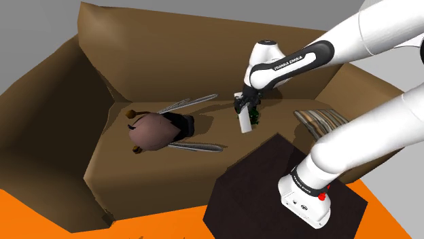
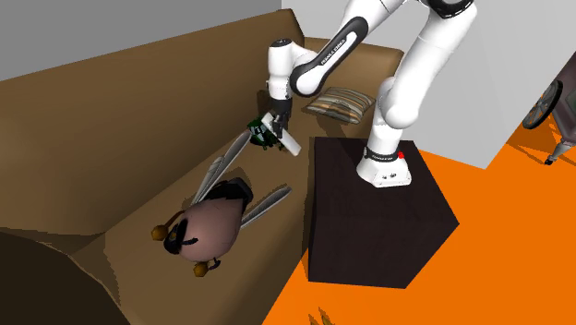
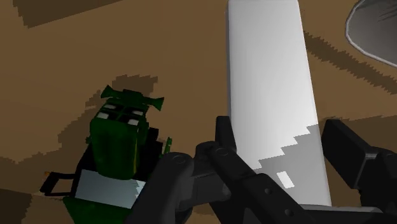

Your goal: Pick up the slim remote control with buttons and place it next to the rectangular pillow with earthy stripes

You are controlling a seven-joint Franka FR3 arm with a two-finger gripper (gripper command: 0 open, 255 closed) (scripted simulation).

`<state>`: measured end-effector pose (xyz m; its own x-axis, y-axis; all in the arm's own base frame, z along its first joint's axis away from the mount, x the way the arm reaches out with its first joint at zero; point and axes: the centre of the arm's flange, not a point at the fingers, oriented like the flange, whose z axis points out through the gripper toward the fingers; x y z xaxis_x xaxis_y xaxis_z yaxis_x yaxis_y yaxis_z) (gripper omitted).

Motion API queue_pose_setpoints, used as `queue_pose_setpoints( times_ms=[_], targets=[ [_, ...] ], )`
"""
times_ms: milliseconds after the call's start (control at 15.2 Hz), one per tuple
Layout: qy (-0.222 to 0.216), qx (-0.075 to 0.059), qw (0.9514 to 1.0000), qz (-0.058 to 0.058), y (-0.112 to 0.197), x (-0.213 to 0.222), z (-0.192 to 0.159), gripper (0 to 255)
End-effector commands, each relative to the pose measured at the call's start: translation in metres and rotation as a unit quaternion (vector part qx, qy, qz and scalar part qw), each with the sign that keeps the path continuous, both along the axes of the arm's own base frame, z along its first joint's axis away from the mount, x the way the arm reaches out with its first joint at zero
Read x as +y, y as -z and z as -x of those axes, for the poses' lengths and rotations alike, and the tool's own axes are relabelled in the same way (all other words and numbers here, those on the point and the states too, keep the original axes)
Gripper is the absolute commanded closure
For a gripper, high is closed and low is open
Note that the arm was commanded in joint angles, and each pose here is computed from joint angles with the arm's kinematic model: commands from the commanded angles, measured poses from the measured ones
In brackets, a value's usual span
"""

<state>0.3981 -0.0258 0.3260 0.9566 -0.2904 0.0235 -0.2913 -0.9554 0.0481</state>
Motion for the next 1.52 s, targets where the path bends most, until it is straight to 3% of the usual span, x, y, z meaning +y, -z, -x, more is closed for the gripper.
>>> queue_pose_setpoints(
  times_ms=[0,1452],
  targets=[
    [-0.001,0.0,1.0,0.0,0.0,-0.025,0.011,255],
    [-0.001,0.0,1.0,0.0,0.0,-0.299,0.107,255]
  ],
)
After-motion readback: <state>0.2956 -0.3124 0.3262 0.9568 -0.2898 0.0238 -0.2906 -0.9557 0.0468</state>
